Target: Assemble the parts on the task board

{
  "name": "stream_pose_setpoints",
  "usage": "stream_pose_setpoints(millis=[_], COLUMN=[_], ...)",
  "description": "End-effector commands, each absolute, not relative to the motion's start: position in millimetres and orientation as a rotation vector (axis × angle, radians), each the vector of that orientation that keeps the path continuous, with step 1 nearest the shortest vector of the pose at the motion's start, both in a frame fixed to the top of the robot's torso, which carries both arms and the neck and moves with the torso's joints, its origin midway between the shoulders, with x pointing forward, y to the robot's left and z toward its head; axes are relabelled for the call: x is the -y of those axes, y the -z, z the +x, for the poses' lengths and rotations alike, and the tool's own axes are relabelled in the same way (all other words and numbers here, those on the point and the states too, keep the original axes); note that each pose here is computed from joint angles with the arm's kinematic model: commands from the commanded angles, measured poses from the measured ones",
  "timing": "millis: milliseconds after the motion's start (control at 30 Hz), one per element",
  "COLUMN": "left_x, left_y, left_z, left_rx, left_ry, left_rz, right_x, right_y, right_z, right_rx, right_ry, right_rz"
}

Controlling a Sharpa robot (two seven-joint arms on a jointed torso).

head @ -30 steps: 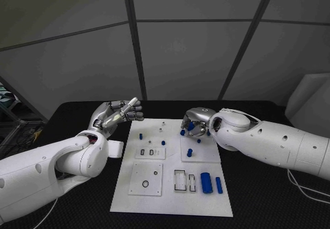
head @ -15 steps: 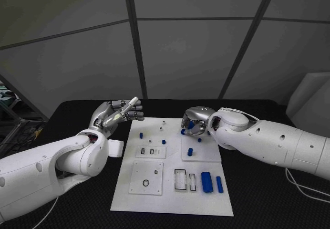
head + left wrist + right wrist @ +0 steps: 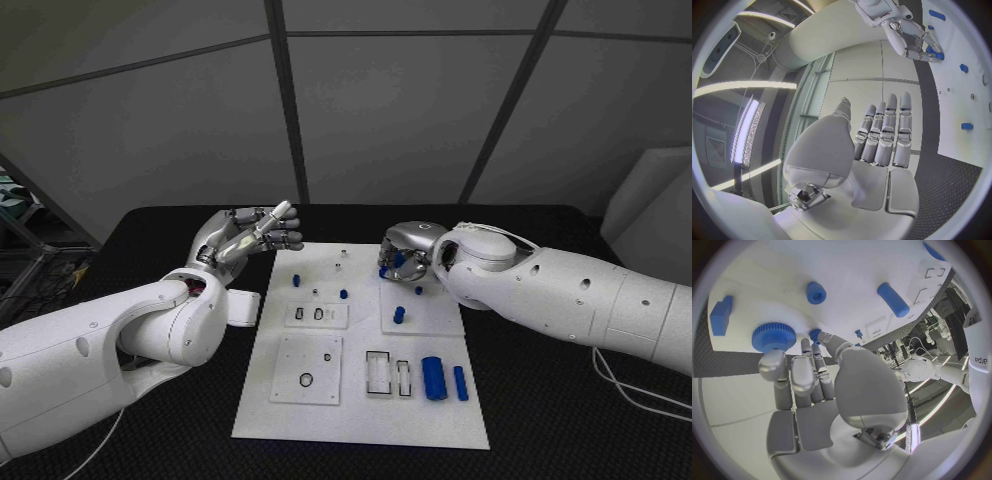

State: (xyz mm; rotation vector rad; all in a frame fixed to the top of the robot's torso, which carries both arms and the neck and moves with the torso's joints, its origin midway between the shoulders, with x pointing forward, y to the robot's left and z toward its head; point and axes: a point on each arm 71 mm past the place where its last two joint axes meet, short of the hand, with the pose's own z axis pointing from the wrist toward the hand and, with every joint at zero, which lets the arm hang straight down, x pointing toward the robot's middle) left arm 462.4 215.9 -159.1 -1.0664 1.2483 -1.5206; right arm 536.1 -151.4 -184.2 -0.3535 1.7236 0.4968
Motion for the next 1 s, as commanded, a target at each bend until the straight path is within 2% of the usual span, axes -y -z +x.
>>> stream_pose_setpoints(millis=[33, 533, 1000], left_x=[-214.7, -216.0, -218.5], left_y=[157.6, 158.2, 158.1], left_z=[462.2, 462.9, 462.9], left_rx=[-1.253, -1.259, -1.258], left_ry=[1.537, 1.536, 1.530], left_rz=[-1.051, -1.054, -1.055], right_x=[149, 146, 145], right_y=[185, 186, 168], right_z=[537, 538, 532], right_rx=[-1.745, -1.746, -1.557], right_ry=[-0.491, -0.492, -0.580], right_rz=[-0.371, -0.372, -0.284])
